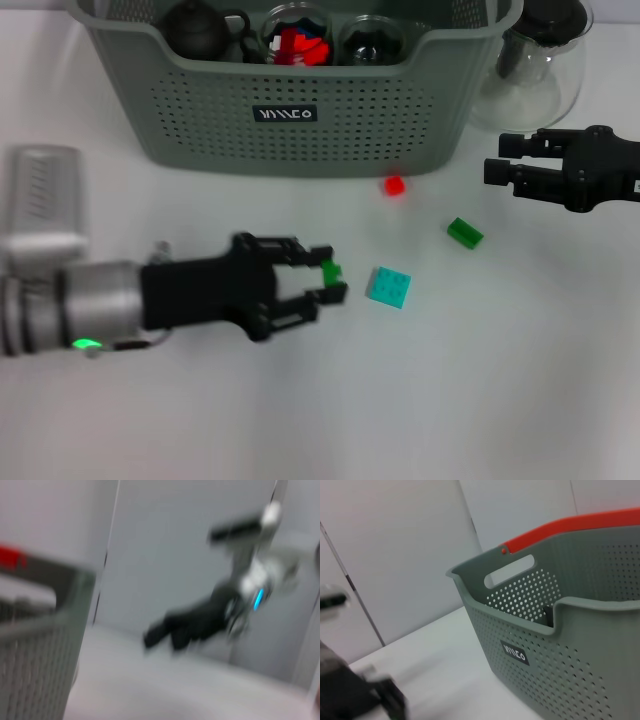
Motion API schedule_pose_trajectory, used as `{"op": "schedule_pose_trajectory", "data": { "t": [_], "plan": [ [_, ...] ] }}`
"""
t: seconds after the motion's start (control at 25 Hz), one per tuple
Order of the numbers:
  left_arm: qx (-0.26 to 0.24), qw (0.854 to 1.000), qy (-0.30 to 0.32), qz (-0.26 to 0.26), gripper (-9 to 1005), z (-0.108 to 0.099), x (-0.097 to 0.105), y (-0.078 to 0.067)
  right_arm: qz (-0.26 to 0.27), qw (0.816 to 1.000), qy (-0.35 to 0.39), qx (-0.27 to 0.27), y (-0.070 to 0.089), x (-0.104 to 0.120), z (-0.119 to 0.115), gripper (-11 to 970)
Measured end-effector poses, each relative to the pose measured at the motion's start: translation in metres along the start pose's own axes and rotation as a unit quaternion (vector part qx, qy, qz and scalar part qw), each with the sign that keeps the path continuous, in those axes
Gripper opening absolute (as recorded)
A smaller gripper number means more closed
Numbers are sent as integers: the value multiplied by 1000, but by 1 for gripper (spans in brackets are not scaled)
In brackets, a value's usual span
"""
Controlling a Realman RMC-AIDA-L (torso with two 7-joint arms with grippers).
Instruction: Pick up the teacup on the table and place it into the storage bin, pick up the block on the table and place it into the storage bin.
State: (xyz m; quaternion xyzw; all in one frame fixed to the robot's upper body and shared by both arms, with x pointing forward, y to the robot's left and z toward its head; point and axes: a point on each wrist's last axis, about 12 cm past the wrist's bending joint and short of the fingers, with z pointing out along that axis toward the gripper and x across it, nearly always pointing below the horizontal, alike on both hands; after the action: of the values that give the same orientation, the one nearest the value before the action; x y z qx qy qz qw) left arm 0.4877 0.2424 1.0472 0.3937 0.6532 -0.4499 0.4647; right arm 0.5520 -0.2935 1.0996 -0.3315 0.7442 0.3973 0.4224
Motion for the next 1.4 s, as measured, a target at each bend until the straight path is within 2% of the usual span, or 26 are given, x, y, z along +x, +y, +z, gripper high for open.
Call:
{"op": "schedule_pose_trajectory", "data": {
  "t": [0.08, 0.12, 0.24, 0.44, 0.56, 0.6, 0.64, 0.68, 0.8, 0.92, 1.04, 1.24, 1.4],
  "plan": [
    [14, 999, -41, -19, 417, -19, -19, -1, 0, 1000, 0, 0, 0, 0, 0, 523],
    [14, 999, -41, -19, 417, -19, -19, -1, -1, 1000, 0, 0, 0, 0, 0, 523],
    [22, 993, -103, -43, 418, -44, -50, 4, -4, 1000, 1, -1, 0, -1, 1, 523],
    [10, 987, -149, -61, 418, -60, -111, 35, -6, 1000, 0, -3, 1, -1, 2, 523],
    [-4, 988, -139, -73, 418, -52, -159, 62, -6, 1000, 0, -4, 1, -1, 3, 523],
    [-24, 989, -113, -87, 418, -40, -185, 80, -7, 1000, 0, -5, 1, -1, 3, 523],
    [-24, 989, -113, -87, 418, -40, -185, 80, -7, 1000, 0, -5, 1, -1, 3, 523],
    [-35, 990, -97, -91, 417, -33, -198, 88, -7, 1000, 0, -5, 1, 0, 3, 523],
    [-106, 988, 0, -109, 417, 1, -225, 115, -5, 1000, 0, -6, 2, 1, 3, 523],
    [-184, 971, 108, -106, 417, 35, -231, 131, -4, 1000, -1, -7, 3, 2, 3, 523],
    [-243, 948, 184, -94, 417, 63, -223, 138, -4, 1000, -1, -7, 3, 2, 4, 523],
    [-296, 924, 226, -89, 417, 89, -212, 140, -5, 1000, -1, -9, 3, 1, 5, 523],
    [-294, 922, 237, -84, 418, 99, -210, 137, -7, 1000, -1, -11, 3, -1, 6, 523]
  ]
}}
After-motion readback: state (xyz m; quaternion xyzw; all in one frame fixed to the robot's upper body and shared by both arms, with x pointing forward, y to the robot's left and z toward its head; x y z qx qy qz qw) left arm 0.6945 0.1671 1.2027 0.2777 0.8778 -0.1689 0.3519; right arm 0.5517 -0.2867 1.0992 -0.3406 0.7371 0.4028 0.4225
